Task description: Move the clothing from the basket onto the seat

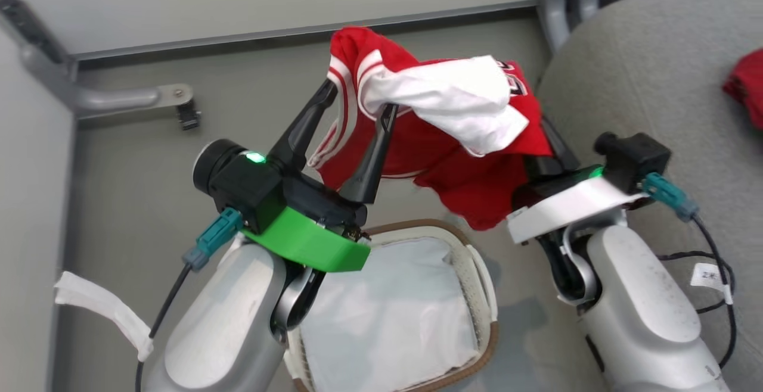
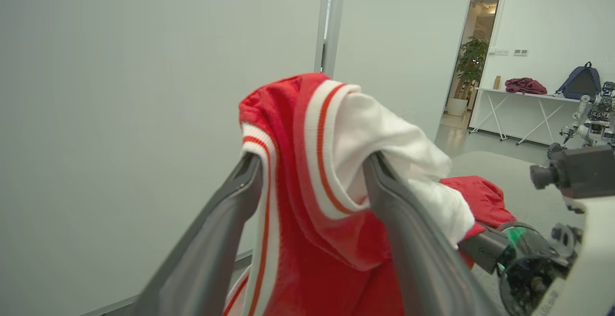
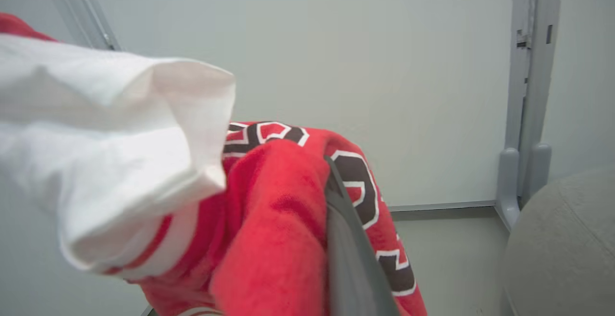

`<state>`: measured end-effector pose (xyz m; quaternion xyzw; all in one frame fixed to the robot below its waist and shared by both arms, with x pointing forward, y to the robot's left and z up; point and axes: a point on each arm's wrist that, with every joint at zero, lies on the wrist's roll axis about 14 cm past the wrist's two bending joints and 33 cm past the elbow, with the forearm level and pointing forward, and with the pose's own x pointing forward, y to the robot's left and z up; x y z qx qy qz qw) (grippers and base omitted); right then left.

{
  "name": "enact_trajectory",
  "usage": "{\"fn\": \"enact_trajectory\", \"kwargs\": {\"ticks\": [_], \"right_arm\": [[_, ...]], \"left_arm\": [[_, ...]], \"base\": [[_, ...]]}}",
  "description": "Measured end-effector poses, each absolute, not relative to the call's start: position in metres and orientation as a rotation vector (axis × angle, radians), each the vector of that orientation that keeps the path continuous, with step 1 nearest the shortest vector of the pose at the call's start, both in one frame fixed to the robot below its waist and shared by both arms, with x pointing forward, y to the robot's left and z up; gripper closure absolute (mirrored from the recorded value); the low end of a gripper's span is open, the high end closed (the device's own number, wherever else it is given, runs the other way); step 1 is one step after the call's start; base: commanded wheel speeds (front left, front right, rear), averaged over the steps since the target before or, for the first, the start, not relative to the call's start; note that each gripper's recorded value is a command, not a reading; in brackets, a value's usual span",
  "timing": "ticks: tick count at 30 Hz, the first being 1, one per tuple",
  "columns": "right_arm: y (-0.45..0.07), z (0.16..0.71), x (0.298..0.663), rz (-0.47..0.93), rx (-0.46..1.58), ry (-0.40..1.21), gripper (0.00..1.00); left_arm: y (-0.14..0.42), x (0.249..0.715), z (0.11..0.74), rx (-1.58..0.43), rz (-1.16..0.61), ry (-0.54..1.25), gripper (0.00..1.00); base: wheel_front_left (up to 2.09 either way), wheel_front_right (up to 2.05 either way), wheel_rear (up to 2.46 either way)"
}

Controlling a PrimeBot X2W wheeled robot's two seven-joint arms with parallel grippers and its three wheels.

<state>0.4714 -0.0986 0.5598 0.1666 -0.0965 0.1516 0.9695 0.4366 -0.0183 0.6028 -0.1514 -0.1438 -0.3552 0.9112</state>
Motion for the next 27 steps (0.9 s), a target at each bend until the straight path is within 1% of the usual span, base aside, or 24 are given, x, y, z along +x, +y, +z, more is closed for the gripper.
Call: {"fn": "enact_trajectory", "kwargs": {"ticks": [7, 12, 18, 27], "right_arm": [[-0.187, 0.577, 0.452, 0.074, 0.346, -0.283, 1.00], [-0.246, 0.584, 0.425, -0.089, 0.322, -0.327, 1.00], [-0.290, 0.592, 0.391, -0.220, 0.310, -0.365, 1.00], [-0.325, 0.590, 0.350, -0.345, 0.279, -0.364, 1.00]], "left_arm": [[-0.056, 0.427, 0.578, -0.340, -0.840, -0.223, 0.00], [-0.084, 0.419, 0.568, -0.358, -0.929, -0.193, 0.00], [-0.116, 0.407, 0.560, -0.386, -1.026, -0.161, 0.00], [-0.157, 0.384, 0.548, -0.423, -1.164, -0.108, 0.00]], "base": [[0.00, 0.00, 0.00], [0.00, 0.00, 0.00], [0.00, 0.00, 0.00], [0.00, 0.00, 0.00]]}}
